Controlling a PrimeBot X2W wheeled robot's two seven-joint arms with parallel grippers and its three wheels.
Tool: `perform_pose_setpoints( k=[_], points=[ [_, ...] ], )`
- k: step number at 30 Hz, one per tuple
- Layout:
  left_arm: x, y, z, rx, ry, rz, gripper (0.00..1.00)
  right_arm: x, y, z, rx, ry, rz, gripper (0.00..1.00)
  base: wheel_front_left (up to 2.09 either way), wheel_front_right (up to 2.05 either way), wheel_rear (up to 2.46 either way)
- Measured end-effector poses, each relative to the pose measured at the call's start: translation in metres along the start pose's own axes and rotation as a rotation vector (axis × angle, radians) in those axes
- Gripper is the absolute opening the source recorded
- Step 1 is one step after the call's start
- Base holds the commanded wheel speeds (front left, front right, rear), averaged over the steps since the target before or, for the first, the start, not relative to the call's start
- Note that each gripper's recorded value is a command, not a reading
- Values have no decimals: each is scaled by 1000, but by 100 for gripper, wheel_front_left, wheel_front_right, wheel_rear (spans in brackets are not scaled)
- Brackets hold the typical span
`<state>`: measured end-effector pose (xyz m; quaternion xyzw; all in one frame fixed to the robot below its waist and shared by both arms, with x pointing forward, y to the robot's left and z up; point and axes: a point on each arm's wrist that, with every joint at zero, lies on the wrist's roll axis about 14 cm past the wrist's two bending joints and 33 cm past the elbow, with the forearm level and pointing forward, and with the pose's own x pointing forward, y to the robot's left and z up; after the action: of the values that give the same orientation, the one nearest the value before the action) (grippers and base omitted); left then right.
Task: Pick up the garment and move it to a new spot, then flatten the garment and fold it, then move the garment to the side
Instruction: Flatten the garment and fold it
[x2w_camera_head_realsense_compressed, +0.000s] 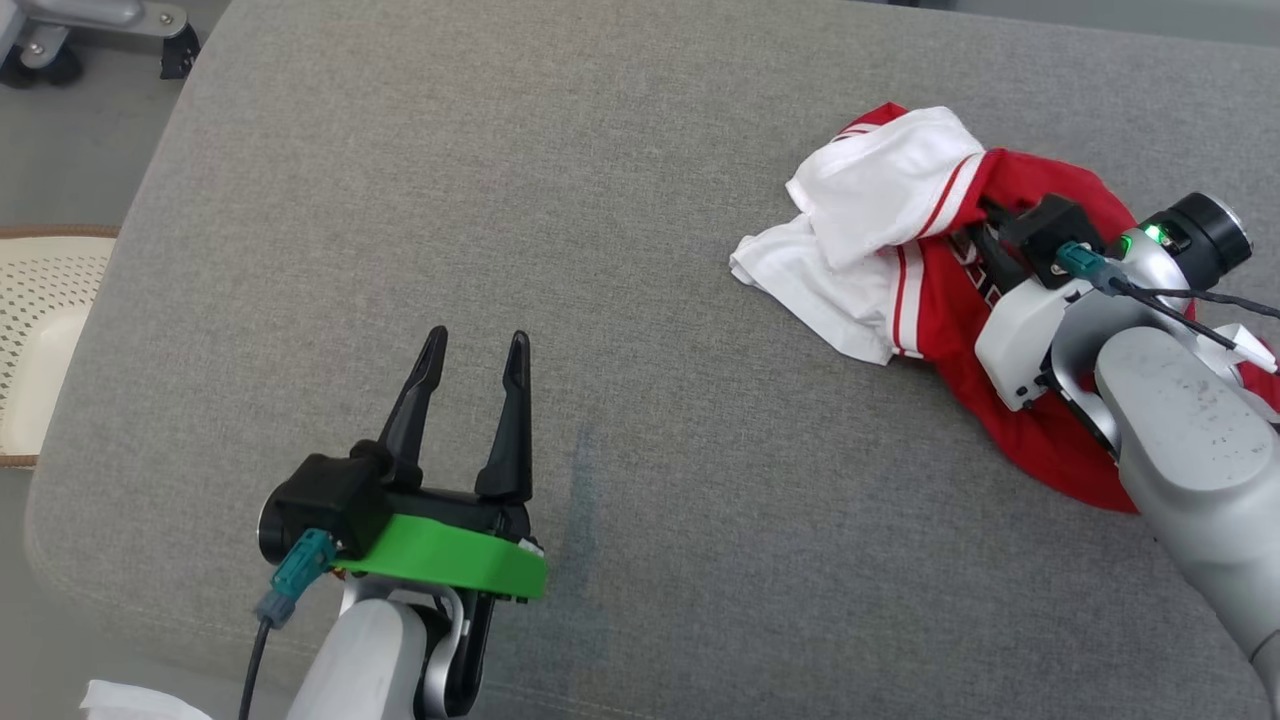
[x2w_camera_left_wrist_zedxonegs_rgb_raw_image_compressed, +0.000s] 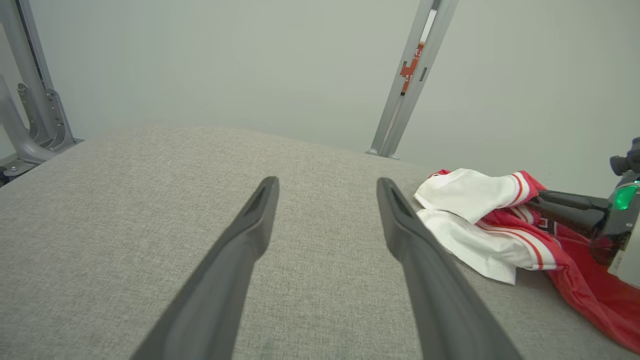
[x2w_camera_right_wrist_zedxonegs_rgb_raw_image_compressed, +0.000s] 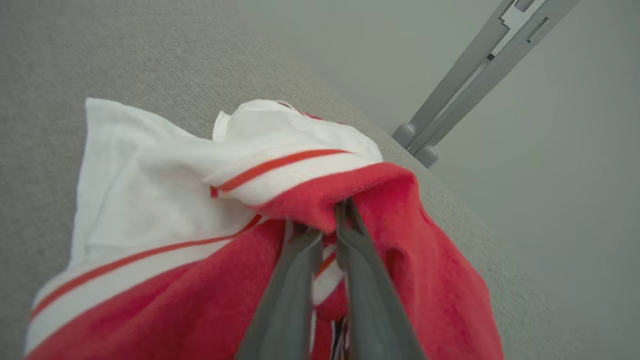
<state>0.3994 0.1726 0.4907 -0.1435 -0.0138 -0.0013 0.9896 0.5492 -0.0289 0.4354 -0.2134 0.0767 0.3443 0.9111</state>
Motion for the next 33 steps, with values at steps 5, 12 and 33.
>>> perform_pose_setpoints(
  k=[5, 12, 33],
  points=[
    [2, -4, -2, -8, 5, -11, 100, -2, -28, 6, 67, -35, -91, 0, 0, 0, 0],
    [9, -10, -3, -14, 4, -30, 100, 5, -83, 33, 324, -134, -247, 0, 0, 0, 0],
    [19, -15, -3, -18, -1, -45, 100, 7, -104, 45, 233, -127, -302, 100, 0, 0, 0]
  ],
)
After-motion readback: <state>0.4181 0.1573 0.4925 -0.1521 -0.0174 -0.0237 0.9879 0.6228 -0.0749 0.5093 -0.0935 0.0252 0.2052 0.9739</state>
